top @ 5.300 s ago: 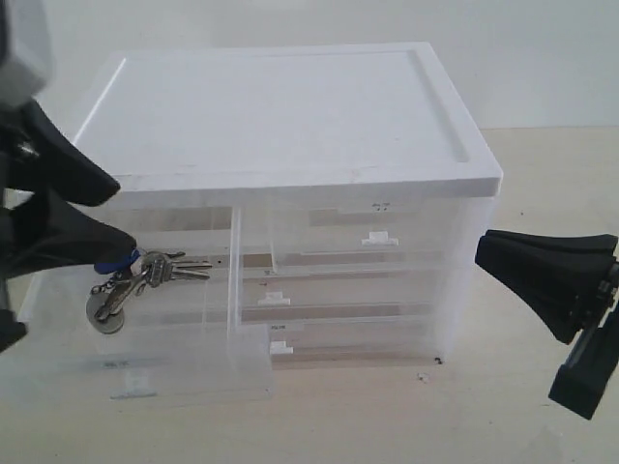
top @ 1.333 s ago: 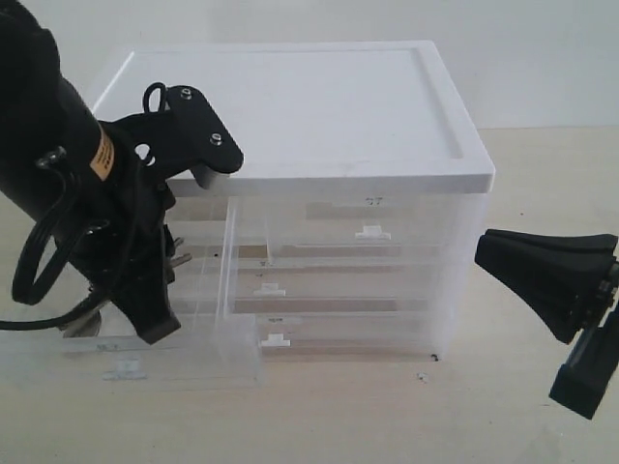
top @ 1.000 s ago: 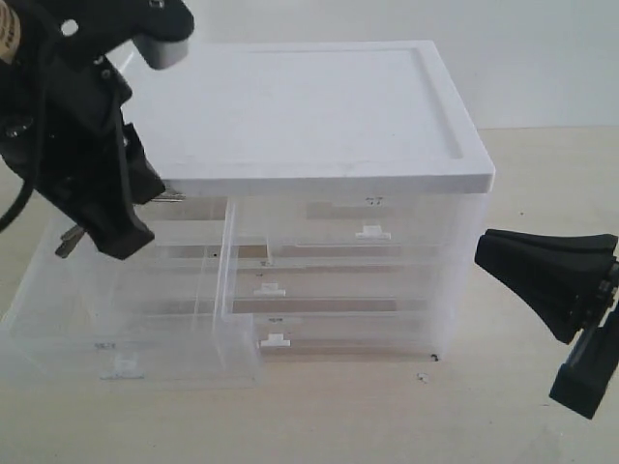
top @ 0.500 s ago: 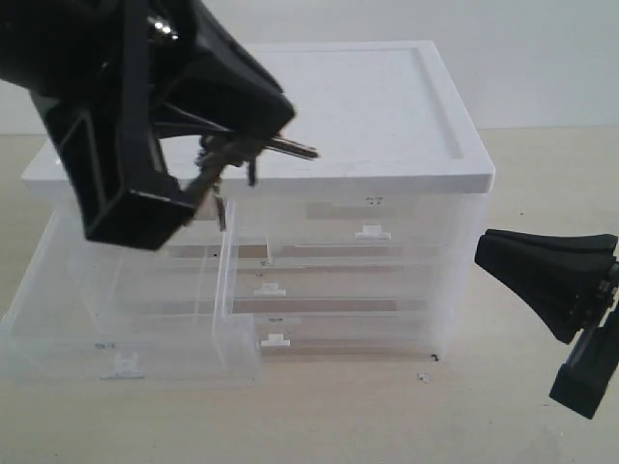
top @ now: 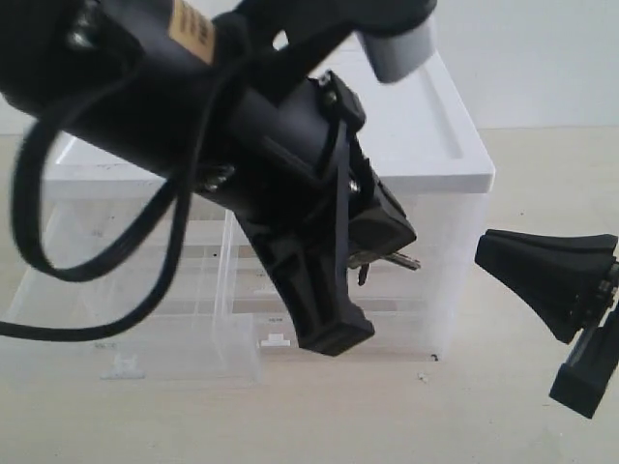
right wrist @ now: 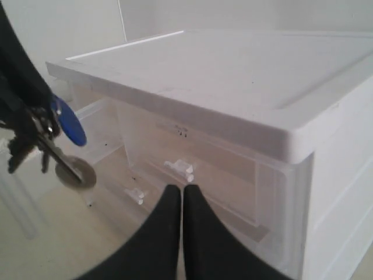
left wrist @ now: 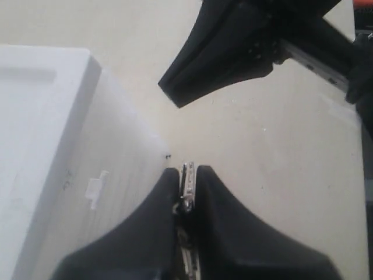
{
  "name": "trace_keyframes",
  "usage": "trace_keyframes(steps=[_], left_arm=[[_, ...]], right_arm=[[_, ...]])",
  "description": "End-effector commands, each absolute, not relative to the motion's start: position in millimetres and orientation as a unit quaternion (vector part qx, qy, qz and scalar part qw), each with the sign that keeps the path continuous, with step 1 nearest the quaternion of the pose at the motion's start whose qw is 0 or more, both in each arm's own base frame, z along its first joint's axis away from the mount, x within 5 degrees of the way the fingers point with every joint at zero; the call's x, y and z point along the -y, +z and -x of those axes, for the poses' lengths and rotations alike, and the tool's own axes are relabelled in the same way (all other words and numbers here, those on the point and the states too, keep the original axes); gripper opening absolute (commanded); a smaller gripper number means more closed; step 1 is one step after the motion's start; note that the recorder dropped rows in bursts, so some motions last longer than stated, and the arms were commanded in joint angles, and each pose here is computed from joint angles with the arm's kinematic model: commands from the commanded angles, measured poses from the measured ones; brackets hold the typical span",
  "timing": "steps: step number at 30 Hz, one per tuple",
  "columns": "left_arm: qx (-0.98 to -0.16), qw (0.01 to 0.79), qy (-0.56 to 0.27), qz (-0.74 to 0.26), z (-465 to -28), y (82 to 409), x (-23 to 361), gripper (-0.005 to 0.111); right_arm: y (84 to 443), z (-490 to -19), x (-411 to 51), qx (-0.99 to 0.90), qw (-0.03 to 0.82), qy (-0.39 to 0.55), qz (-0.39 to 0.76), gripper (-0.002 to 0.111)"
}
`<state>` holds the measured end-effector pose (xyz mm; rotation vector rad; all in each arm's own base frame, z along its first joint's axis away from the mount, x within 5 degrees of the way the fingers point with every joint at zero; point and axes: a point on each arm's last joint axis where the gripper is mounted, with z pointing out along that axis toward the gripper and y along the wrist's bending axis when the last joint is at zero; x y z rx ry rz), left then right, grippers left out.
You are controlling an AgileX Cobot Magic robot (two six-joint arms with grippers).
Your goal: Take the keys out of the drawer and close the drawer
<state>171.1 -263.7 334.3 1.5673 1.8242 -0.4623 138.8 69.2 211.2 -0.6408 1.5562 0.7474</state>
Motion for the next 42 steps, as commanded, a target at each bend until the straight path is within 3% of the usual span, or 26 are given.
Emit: trace_keyframes(steps=[1,24,26,31,33,38,42], left_arm=[[-0.702,0.346,-0.149,-0.604,-184,318,266,0.004],[-0.737,0.346,-0.096,-0.572,-219,308,241,0.005],[-0.738,0.346,-0.095,-0.572,-219,308,241,0.010],[-0.745,0.346,-0.088,-0.563,-221,307,239,0.042],[-0.746,0.346,-0.083,-0.562,-222,307,238,0.047],[-0.746,0.350,-0.086,-0.559,-222,308,239,0.043],[-0.747,0.356,-0.104,-0.552,-216,315,239,0.025]], right_arm=[[213,-140,-69,-0.670,0.608,0.324,0.275,0.000],[213,-140,-70,-0.670,0.607,0.326,0.275,0.000],[213,-140,-70,-0.670,0.607,0.326,0.275,0.000],[213,-139,-70,-0.670,0.607,0.326,0.276,0.000],[213,-139,-70,-0.670,0.607,0.326,0.276,0.000],[213,-139,-70,-0.670,0.607,0.326,0.276,0.000],[213,-139,-70,-0.670,0.607,0.326,0.276,0.000]])
